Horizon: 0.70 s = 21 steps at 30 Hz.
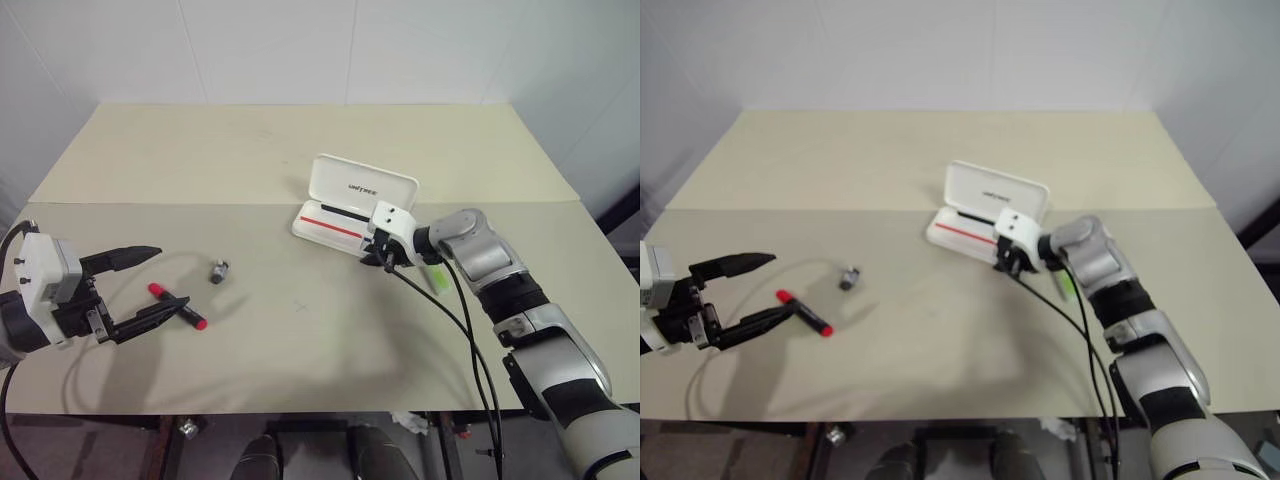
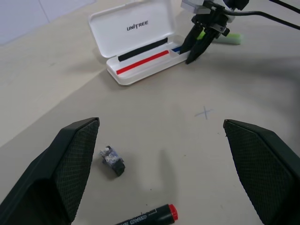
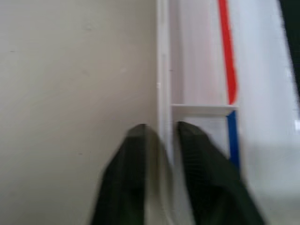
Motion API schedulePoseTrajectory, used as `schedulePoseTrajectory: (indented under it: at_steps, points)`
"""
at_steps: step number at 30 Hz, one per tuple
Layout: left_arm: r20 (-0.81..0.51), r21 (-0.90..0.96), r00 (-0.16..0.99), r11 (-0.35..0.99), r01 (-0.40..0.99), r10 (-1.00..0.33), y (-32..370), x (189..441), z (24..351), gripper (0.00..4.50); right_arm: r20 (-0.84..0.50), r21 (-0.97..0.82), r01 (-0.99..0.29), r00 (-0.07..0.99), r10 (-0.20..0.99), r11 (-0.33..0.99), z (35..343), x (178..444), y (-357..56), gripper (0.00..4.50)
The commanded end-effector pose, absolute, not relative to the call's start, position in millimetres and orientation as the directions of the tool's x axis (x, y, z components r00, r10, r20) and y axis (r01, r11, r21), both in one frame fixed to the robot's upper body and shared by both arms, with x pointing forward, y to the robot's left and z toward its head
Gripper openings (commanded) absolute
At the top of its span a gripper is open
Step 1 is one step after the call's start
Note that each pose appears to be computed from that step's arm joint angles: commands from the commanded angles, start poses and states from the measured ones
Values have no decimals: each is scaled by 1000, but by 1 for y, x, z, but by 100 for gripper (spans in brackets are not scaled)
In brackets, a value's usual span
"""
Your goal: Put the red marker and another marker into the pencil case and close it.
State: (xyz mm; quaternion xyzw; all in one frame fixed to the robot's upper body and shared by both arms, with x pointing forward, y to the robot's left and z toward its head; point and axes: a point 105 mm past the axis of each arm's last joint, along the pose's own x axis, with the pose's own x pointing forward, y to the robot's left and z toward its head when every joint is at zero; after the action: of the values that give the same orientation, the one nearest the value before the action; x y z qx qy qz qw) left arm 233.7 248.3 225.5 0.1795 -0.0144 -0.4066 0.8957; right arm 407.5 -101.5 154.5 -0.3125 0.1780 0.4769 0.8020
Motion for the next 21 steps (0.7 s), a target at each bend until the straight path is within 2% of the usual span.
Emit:
schedulePoseTrajectory:
  at_steps: [1, 4, 8, 11, 16, 21]
  points:
    - [-95, 373, 669, 597, 710, -737, 247, 236, 233, 450, -522, -397, -841, 536, 663, 367, 178, 414, -102, 3]
    - [-88, 372, 662, 592, 715, -744, 246, 240, 233, 450, -477, -417, -840, 527, 703, 347, 189, 410, -98, 3]
    - [-83, 364, 649, 583, 726, -756, 243, 245, 230, 450, -410, -440, -856, 461, 786, 273, 204, 389, -89, 3]
    - [-77, 361, 635, 572, 736, -769, 239, 250, 230, 450, -373, -456, -874, 359, 856, 168, 210, 361, -79, 3]
    - [-72, 348, 607, 550, 759, -791, 234, 256, 227, 450, -433, -469, -883, 248, 867, 18, 200, 320, -74, 3]
    - [-68, 338, 588, 536, 774, -806, 230, 260, 226, 450, -522, -505, -860, 243, 818, -67, 181, 308, -77, 3]
